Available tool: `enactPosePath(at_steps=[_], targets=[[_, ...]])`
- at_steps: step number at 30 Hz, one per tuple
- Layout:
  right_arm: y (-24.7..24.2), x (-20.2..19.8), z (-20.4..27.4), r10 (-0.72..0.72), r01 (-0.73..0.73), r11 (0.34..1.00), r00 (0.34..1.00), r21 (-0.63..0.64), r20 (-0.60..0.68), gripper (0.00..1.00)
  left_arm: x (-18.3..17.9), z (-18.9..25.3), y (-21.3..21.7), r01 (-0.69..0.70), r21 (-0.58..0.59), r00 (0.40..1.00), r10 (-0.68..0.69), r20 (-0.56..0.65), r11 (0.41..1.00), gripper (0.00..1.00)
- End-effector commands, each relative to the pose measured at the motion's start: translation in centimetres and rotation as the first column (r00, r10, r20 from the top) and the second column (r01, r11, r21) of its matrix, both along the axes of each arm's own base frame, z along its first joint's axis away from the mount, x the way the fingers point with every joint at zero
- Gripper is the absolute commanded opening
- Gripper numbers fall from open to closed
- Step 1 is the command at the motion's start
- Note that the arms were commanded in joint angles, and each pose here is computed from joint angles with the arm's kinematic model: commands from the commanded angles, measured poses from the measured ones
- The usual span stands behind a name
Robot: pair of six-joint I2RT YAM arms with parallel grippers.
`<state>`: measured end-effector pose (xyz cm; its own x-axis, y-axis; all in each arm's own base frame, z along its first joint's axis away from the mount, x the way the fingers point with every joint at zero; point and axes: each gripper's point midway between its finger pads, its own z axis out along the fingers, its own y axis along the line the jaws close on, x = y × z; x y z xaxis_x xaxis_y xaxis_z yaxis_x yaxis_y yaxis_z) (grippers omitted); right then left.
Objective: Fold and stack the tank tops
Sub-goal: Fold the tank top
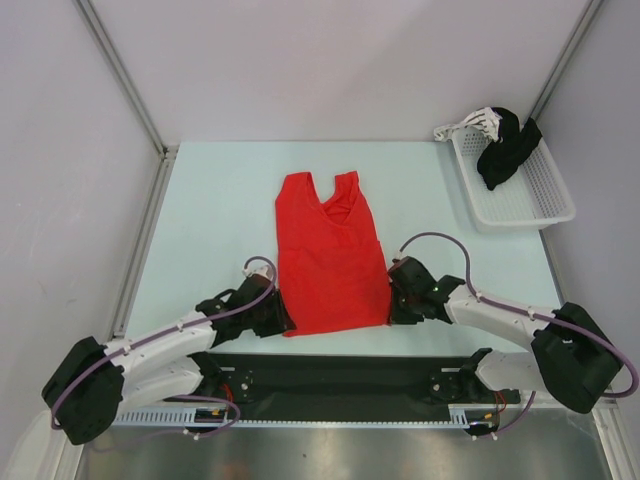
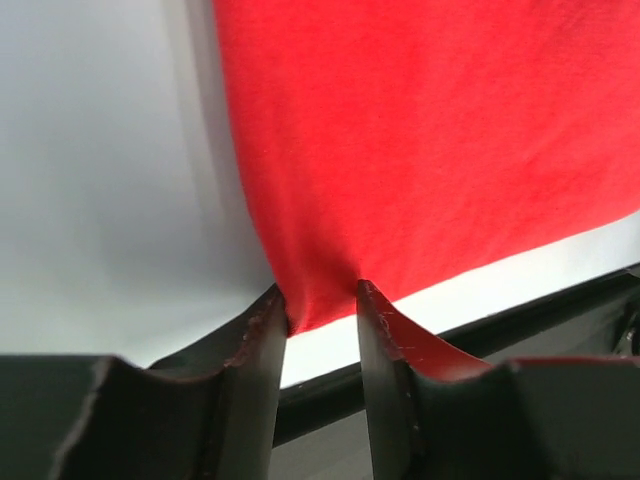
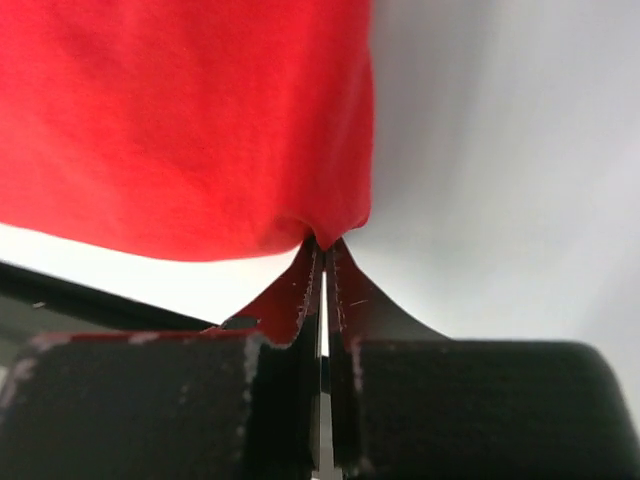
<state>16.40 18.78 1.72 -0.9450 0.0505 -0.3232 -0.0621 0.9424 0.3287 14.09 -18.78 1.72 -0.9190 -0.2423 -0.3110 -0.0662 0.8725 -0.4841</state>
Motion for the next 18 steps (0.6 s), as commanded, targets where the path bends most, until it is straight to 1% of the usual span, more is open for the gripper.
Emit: enactPosePath(at_steps=[1,3,6,7,9,10,11,12,13,15,18], targets=[[-3.2,1.0,0.9,-0.057,0.072,0.977,0.995,-0.201,0.082,0.0,-2.5,-3.0,4.9,-0.021,0.218,0.996,0.039,-0.079,0.976,0.39],[-3.3,0.7,1.2,-0.043,0.061,0.975,0.995,-0.215,0.091,0.0,-2.6,-2.9,5.6,-0.028,0.244,0.996,0.047,-0.074,0.969,0.35],[-3.4,0.6,1.6,-0.045,0.069,0.969,0.994,-0.238,0.103,0.0,-2.9,-3.0,5.5,-0.026,0.233,0.996,0.046,-0.081,0.972,0.35],[-3.2,0.5,1.6,-0.039,0.062,0.969,0.994,-0.238,0.101,0.02,-3.0,-3.1,5.5,-0.025,0.231,0.995,0.047,-0.087,0.973,0.35],[-3.3,0.3,1.4,-0.044,0.067,0.965,0.995,-0.252,0.095,0.09,-3.1,-3.2,5.5,-0.02,0.235,0.995,0.043,-0.093,0.972,0.42],[-3.3,0.3,1.4,-0.043,0.064,0.966,0.995,-0.25,0.091,0.14,-3.2,-3.2,5.4,-0.016,0.234,0.994,0.04,-0.098,0.972,0.45],[-3.2,0.3,1.4,-0.043,0.065,0.967,0.995,-0.248,0.092,0.17,-3.3,-3.3,5.4,-0.014,0.237,0.994,0.039,-0.102,0.971,0.52],[-3.2,0.2,1.4,-0.042,0.064,0.968,0.995,-0.245,0.092,0.21,-3.3,-3.4,5.5,-0.013,0.241,0.994,0.039,-0.106,0.97,0.56],[-3.1,0.2,1.4,-0.038,0.06,0.969,0.995,-0.238,0.093,0.27,-3.4,-3.5,5.4,-0.007,0.241,0.993,0.035,-0.112,0.97,0.57],[-2.8,0.3,1.4,-0.029,0.05,0.973,0.995,-0.224,0.097,0.33,-3.5,-3.5,5.0,0.005,0.222,0.993,0.022,-0.119,0.975,0.57],[-2.4,0.4,1.1,-0.018,0.038,0.976,0.995,-0.214,0.094,0.35,-3.8,-3.6,4.2,0.022,0.193,0.992,0.003,-0.129,0.981,0.56]])
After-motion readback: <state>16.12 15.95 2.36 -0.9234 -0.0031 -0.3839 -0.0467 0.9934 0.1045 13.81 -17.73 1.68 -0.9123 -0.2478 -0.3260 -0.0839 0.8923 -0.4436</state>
